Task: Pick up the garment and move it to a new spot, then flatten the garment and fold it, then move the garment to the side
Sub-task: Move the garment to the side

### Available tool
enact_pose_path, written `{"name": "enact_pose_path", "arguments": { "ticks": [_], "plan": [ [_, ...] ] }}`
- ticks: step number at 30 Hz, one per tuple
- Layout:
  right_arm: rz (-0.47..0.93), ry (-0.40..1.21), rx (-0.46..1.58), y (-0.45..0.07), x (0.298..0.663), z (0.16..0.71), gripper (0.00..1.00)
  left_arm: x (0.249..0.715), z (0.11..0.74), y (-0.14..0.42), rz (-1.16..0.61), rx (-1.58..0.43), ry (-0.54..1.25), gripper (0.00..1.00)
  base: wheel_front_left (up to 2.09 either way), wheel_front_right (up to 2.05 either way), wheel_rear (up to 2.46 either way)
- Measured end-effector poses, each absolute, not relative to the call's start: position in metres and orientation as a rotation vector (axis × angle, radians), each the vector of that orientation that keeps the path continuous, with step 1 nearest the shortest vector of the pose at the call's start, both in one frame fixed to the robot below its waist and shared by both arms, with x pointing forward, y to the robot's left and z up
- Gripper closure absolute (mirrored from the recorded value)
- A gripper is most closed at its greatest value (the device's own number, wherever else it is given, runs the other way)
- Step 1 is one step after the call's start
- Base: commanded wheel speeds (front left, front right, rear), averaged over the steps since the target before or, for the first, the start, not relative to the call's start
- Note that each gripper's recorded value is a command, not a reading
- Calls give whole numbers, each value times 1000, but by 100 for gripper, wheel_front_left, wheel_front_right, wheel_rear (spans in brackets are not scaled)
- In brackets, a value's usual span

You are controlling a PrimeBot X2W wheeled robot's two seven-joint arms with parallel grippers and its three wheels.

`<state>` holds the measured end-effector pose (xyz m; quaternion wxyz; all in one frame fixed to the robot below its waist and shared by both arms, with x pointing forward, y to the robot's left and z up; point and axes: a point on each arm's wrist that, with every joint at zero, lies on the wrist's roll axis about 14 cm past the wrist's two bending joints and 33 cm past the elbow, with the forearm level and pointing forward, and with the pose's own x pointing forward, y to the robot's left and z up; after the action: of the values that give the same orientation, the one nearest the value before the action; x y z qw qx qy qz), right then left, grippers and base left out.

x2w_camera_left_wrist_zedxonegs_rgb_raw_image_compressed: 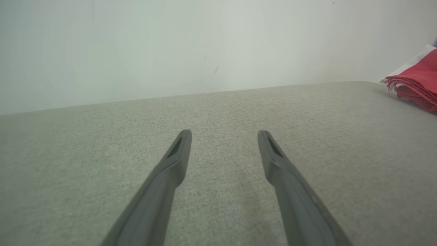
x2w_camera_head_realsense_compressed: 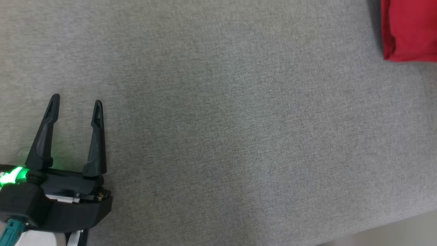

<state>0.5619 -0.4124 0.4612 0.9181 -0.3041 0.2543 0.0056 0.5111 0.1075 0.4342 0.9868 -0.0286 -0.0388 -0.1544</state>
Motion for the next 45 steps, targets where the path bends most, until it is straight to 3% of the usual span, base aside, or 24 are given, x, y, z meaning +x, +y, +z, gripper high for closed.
{"name": "enact_pose_path", "arguments": {
  "ticks": [10, 12, 13, 24, 33, 45],
  "plan": [
    [-15, 547, -685, -425, 573, 461, 100, 514, 420, 104, -321, -63, -57, 0, 0, 0, 0],
    [-14, 548, -710, -426, 577, 462, 52, 513, 420, 105, -315, -64, -55, 0, 0, 0, 0],
    [-16, 539, -716, -426, 580, 464, 0, 513, 420, 106, -312, -65, -55, 0, 0, 0, 0],
    [-34, 367, -669, -414, 593, 497, 0, 506, 427, 112, -274, -86, -42, 0, 0, 0, 0],
    [43, 97, -414, -339, 591, 545, 0, 480, 450, 131, -205, -98, -37, 0, 0, 0, 0],
    [152, -43, -153, -244, 503, 529, 0, 441, 494, 151, -142, -101, -97, 0, 0, 0, 0]
  ]
}}
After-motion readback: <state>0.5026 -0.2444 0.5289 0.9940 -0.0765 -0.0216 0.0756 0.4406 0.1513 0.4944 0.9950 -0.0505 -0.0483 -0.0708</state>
